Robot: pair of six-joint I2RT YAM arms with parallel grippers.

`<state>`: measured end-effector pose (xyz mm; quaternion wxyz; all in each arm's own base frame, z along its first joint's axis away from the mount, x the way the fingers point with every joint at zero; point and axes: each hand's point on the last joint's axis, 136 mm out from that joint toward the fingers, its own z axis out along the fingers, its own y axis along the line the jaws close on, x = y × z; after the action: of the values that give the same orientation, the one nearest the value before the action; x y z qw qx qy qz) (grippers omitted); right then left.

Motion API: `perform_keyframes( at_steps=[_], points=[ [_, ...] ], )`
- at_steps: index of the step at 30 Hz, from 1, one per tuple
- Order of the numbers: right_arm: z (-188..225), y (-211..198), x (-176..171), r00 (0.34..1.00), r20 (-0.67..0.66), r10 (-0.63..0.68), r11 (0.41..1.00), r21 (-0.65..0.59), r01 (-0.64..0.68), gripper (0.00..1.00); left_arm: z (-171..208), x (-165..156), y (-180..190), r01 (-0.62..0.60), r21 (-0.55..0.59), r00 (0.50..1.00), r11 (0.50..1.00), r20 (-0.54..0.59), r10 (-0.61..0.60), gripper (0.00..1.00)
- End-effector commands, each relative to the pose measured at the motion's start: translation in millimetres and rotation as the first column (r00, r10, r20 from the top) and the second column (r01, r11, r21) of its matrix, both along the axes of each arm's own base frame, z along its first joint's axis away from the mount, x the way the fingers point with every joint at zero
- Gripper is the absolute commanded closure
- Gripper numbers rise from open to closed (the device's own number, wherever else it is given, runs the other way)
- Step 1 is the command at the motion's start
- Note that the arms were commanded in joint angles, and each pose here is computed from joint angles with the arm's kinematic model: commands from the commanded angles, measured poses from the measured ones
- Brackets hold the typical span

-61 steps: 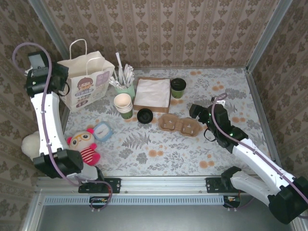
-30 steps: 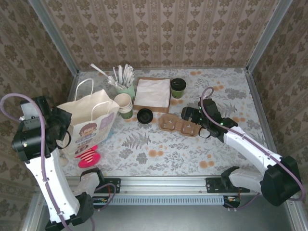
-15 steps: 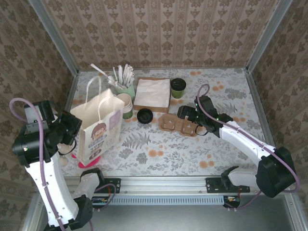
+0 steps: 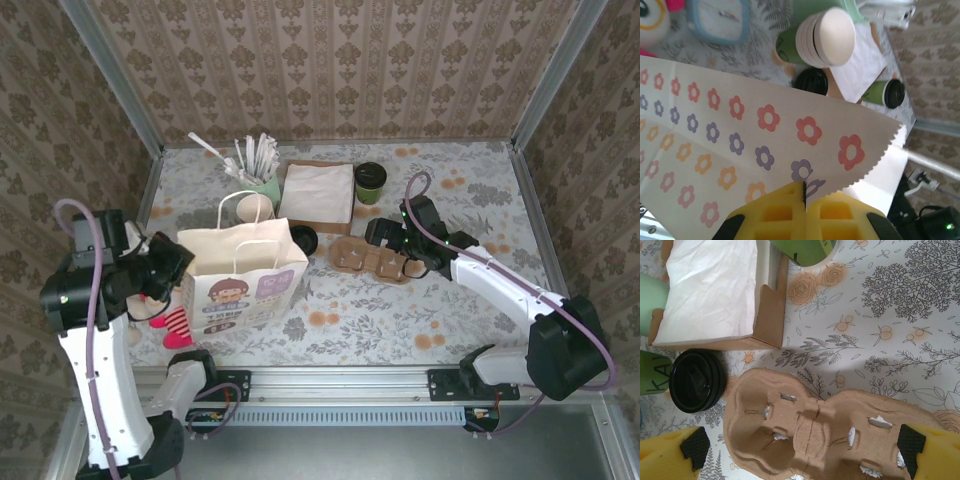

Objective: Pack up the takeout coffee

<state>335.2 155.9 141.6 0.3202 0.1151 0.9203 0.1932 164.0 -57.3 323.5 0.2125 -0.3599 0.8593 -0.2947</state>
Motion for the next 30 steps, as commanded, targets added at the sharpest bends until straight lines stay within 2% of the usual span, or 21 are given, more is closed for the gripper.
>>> perform_keyframes(
  at_steps=[1,8,15,20,24,30],
  points=[
    [5.0,5.5,-1.5,1.0,-0.016,0.01,1.0,0.015,-0.009,0.0,-3.2,17.1,-15.5,0.033,-0.037,0.998,0.999,0.045,-0.032,1.0],
    [2.0,9.8,-8.1,0.999,-0.039,0.036,0.999,0.011,-0.035,0.0,-48.5,28.0,-43.8,0.141,0.004,0.989,0.99,-0.038,-0.141,1.0],
    [-7.8,23.2,-20.2,0.985,-0.126,0.118,0.992,-0.026,-0.122,0.0,-55.5,30.2,-56.3,0.268,0.06,0.962,0.962,-0.073,-0.263,1.0],
    [-32.2,19.4,-21.5,0.976,-0.218,-0.014,0.986,-0.167,-0.023,0.01,-68.7,32.3,-68.6,0.354,0.074,0.933,0.932,-0.101,-0.346,1.0],
    [-49.7,18.6,-17.7,0.968,-0.238,-0.081,0.973,-0.231,0.024,0.09,-71.6,34.6,-72.9,0.396,0.113,0.917,0.911,-0.102,-0.386,1.0],
    [-72.2,23.8,-14.3,0.955,-0.28,-0.099,0.96,-0.28,0.017,0.13,-74.1,38.2,-83.9,0.466,0.168,0.885,0.869,-0.095,-0.456,0.95]
  ],
)
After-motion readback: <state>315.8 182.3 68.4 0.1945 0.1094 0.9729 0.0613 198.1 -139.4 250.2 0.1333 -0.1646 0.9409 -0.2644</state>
